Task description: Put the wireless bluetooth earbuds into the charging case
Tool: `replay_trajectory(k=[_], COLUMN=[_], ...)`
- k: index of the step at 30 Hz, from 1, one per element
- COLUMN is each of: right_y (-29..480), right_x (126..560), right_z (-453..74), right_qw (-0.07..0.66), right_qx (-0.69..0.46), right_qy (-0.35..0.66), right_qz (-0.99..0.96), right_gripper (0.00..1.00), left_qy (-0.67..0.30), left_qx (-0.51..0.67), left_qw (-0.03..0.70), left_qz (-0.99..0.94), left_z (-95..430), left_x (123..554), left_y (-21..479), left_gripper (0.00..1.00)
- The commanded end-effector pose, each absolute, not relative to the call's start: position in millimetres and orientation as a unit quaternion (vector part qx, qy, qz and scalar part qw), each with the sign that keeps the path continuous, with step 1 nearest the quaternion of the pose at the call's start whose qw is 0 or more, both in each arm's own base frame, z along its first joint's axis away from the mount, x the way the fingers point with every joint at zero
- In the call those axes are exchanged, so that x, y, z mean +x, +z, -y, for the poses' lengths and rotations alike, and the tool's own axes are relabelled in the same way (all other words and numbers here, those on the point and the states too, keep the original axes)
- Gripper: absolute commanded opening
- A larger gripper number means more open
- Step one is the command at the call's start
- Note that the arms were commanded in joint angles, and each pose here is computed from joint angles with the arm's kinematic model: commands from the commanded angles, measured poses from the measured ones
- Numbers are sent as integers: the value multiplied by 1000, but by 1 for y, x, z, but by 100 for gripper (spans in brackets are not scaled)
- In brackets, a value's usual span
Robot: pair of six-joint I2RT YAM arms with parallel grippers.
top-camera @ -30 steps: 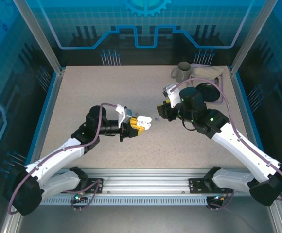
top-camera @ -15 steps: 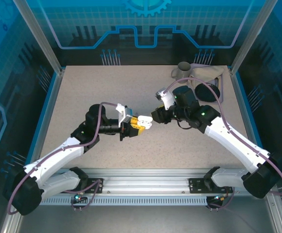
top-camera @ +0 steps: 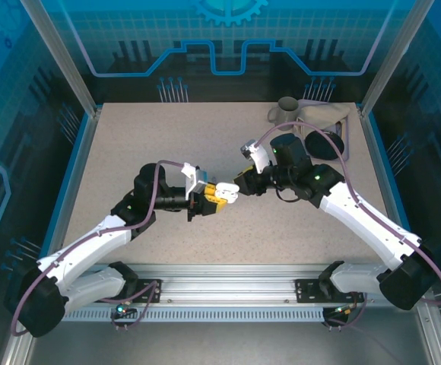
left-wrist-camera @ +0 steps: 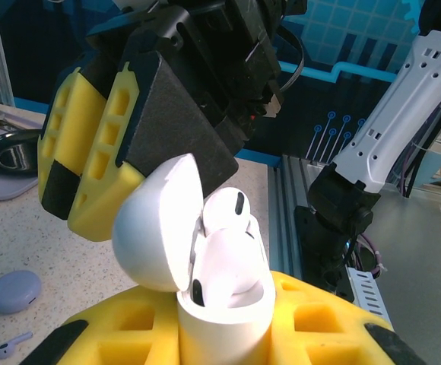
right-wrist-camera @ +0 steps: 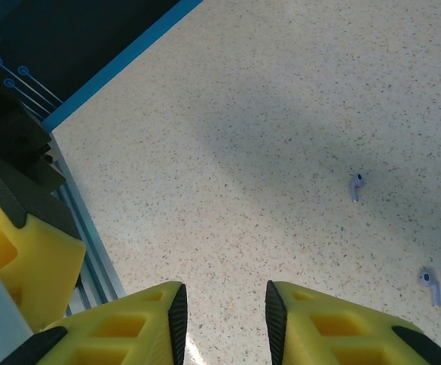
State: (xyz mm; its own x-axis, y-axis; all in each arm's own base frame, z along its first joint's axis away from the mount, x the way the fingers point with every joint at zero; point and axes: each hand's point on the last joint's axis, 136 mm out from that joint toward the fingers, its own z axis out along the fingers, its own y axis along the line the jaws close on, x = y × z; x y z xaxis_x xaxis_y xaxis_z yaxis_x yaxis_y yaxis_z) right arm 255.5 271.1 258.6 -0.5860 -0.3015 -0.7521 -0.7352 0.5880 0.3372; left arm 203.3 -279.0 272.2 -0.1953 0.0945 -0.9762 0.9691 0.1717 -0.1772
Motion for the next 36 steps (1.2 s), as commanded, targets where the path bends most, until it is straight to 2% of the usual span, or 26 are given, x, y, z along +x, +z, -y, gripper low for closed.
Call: replay_trajectory(k=[1, 9, 15, 23, 29, 36], right_y=[269, 271, 266, 254, 251, 250], right_x=[247, 245, 265, 287, 285, 283], right_z=[-275, -273, -250, -203, -193, -191], right_qw=[334, 341, 371, 394, 394, 393], right_qx=[-330, -332, -286, -201, -190, -193], right_qy=[354, 349, 284, 186, 178, 179], right_qz=[-808, -807, -836, -878, -881, -881], right_gripper=[35, 35, 38, 41, 41, 41], left_qy=[-474, -471, -456, -458, -438, -375], left_qx=[443, 435, 404, 249, 98, -27], left_qw=[471, 471, 475, 423, 374, 327], left_qz=[-597, -605, -634, -741, -812, -867], left_z=[283, 284, 281, 260, 222, 177], left_x=[205, 211, 224, 283, 329, 354], left_y=[285, 284, 280, 251, 209, 152], left_gripper=[0, 0, 0, 0, 0, 0])
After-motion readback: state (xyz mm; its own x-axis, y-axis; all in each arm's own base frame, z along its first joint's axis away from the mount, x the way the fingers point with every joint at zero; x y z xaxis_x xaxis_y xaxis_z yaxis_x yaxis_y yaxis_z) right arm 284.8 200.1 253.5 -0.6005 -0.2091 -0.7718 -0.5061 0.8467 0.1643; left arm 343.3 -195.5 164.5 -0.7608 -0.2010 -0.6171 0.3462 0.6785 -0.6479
